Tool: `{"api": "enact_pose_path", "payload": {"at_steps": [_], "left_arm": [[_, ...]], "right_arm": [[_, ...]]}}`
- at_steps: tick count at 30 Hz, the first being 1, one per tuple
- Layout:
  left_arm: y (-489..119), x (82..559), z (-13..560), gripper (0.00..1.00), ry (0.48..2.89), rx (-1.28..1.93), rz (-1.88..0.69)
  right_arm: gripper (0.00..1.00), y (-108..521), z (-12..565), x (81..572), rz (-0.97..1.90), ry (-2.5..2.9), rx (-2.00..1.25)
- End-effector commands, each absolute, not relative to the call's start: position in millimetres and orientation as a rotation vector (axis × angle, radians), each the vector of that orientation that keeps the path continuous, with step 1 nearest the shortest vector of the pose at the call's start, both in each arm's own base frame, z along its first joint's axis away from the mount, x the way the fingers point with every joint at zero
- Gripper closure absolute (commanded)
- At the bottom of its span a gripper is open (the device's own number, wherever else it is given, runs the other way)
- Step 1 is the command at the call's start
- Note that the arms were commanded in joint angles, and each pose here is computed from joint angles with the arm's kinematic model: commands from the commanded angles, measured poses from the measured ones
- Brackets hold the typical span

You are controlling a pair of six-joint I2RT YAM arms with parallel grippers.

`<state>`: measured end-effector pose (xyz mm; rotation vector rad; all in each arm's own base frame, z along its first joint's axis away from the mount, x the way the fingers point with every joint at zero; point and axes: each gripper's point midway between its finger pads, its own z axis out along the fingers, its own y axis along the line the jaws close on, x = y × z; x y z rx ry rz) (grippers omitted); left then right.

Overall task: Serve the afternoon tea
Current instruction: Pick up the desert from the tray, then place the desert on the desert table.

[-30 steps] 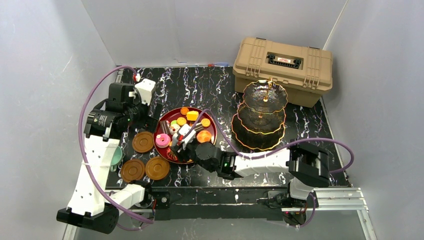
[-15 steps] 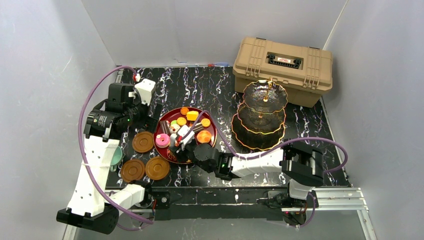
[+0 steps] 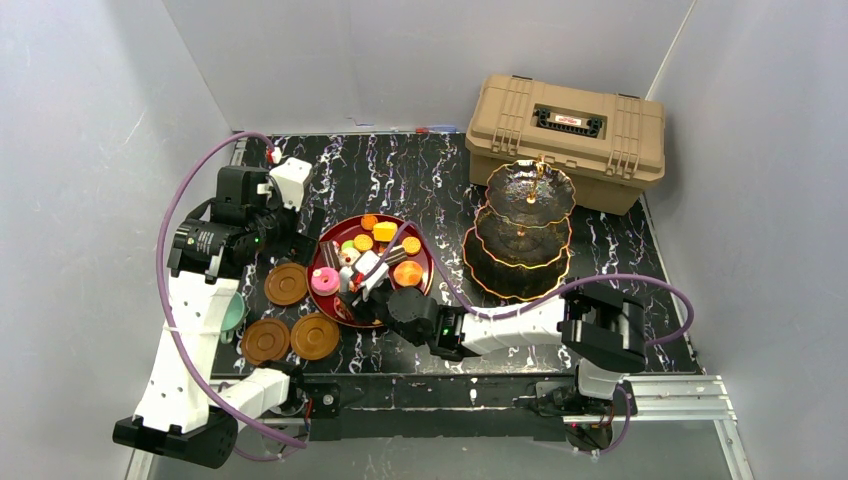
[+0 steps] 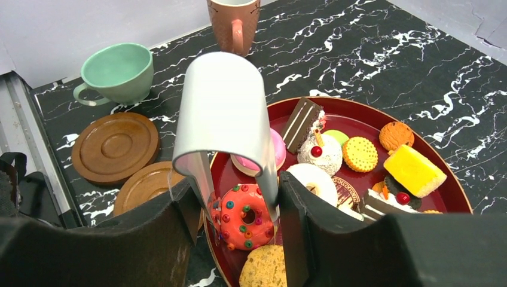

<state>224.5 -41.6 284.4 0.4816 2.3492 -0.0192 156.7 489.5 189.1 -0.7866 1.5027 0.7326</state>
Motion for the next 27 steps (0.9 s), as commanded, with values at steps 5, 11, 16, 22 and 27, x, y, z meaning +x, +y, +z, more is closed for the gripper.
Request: {"api": "enact_pose_path", "payload": {"at_steps": [5,11,16,22,27], "left_arm": [[-46.8,223.3,291.6,0.02,2.328,0.486,-0.060],[-46.7,223.9,293.8,0.02,2.322,0.484,-0.058],[-46.5,224.1,293.6,0.02,2.321,0.487,-0.056],[-48.6,224.2,294.7,0.02,2.319,0.490,-0.070],[-51.0,224.7,295.6,0.02,2.321,0.491,-0.086]], "right_arm": [[0.73,469.5,268.9,163.4,0.715,1.382,-0.685],[0.74,438.5,296.1,169.9,0.667,1.371,-0.620],[0.74,398.7,298.1,178.0,0.583,1.394,-0.559],[0.74,335.7,290.3,189.7,0.438,1.442,-0.468],[0.75,284.3,281.9,196.5,0.322,1.471,-0.401]]}}
